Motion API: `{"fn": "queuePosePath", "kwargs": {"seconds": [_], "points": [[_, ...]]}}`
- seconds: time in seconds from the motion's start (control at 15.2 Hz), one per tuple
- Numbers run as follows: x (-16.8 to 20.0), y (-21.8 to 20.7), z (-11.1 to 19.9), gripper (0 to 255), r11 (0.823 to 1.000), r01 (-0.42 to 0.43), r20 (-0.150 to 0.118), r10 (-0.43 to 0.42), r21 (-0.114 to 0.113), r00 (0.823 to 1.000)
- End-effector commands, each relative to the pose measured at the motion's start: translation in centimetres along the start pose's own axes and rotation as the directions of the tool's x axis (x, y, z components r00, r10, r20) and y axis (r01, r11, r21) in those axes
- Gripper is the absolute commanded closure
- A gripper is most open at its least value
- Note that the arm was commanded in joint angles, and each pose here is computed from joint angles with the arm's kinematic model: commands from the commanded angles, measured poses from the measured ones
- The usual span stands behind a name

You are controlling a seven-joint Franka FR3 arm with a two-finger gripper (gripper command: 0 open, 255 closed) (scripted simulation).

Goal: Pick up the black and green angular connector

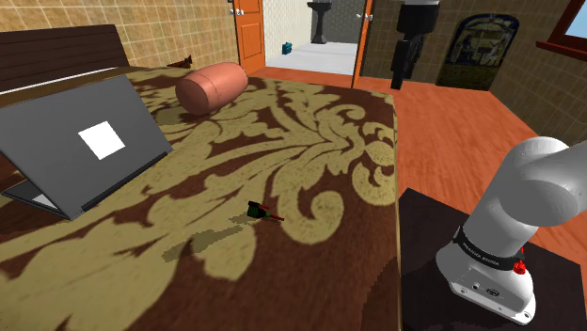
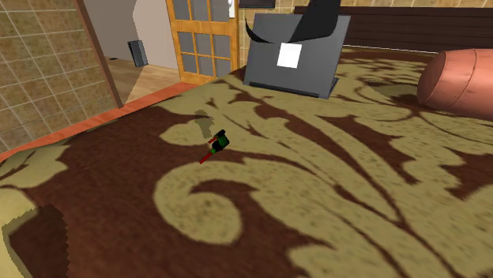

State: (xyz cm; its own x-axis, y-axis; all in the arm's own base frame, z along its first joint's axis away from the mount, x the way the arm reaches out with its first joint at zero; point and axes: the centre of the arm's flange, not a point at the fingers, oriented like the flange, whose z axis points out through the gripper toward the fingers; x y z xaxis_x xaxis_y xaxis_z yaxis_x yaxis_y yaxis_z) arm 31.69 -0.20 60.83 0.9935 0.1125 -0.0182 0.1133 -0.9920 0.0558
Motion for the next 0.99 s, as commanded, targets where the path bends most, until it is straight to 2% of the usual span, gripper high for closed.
{"fn": "queuePosePath", "kwargs": {"seconds": [0.0,0.92], "points": [[0.0,0.0,0.0,0,1.0,0.0,0.0,0.0,0.0,1.0],[7.0,-14.8,8.8,0,1.0,0.013,-0.018,-0.013,-0.014,1.0]]}}
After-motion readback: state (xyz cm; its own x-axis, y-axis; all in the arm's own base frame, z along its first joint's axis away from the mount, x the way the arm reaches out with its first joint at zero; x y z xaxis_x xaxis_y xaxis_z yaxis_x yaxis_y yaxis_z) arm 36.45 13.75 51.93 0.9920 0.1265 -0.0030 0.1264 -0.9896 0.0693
